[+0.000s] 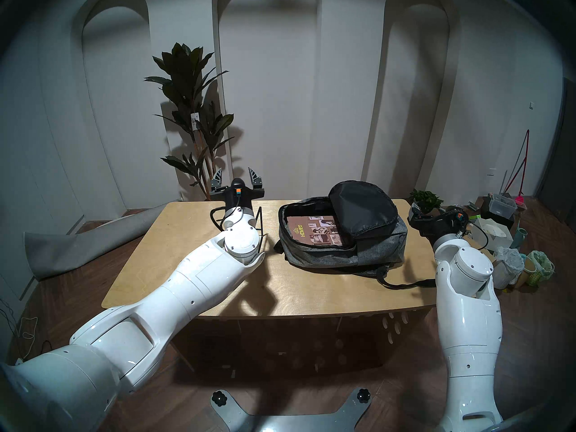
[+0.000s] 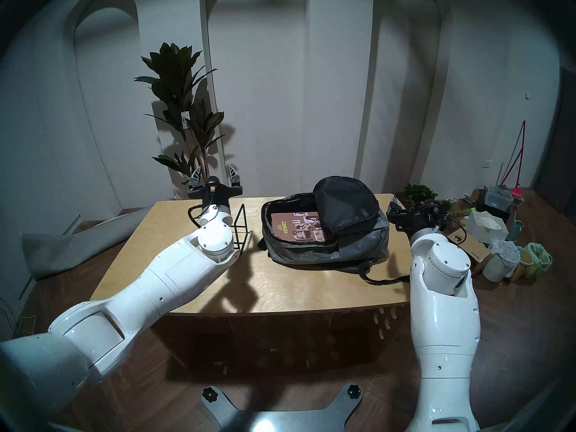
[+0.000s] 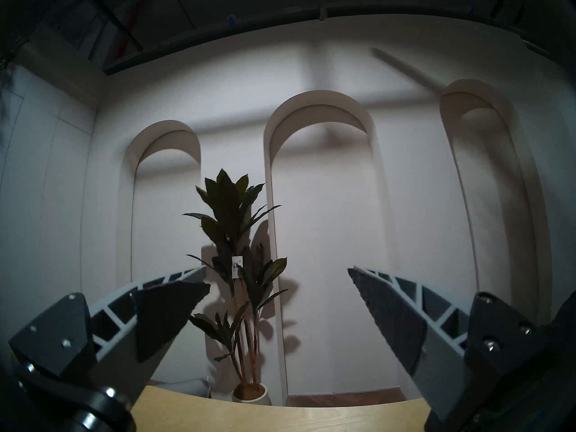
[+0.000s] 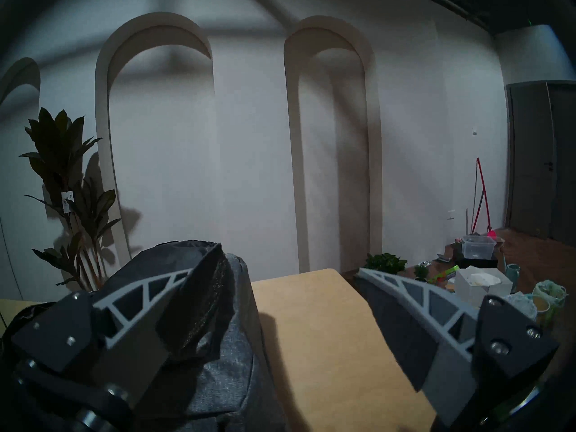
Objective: Put the book into the bag and close the bag
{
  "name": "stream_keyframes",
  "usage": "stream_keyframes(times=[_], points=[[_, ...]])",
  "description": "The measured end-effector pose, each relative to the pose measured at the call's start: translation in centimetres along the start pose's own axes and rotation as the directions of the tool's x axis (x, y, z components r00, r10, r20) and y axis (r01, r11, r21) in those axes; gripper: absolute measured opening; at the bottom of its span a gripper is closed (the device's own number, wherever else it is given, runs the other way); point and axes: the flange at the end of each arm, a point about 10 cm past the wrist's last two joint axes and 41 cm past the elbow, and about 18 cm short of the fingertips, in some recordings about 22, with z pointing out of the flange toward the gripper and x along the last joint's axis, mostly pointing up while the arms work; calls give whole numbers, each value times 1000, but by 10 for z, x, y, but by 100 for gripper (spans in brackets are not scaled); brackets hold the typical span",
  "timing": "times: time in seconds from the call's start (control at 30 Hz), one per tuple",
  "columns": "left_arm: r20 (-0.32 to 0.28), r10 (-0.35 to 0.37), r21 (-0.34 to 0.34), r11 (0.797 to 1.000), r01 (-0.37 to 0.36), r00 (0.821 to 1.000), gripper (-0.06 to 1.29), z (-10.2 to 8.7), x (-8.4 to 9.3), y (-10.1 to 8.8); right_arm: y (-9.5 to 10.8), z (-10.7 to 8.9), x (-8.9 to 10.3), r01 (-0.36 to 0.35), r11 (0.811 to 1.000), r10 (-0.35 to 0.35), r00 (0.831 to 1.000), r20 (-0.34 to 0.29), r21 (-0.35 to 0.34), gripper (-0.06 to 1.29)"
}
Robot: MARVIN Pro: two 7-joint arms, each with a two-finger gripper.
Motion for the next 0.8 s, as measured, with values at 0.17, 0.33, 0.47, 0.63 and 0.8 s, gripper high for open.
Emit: stream_keyframes(times=[0.17,0.33,0.47,0.63,0.8], points=[[10,-23,21,1000,23,1000,123,-2,1,-19,-6,8,9,-29,1000,28,999,40,13,123],[16,-49,17,999,48,999,124,-6,4,-31,-11,16,13,-56,998,54,994,95,16,123],[25,-75,4,997,74,997,123,-12,9,-37,-11,22,14,-83,997,80,985,153,9,123],[47,-100,-24,995,101,994,123,-20,14,-41,-4,28,15,-123,992,124,966,228,-19,123],[77,-117,-59,991,122,990,123,-29,21,-40,5,31,16,-166,985,171,940,295,-45,123]])
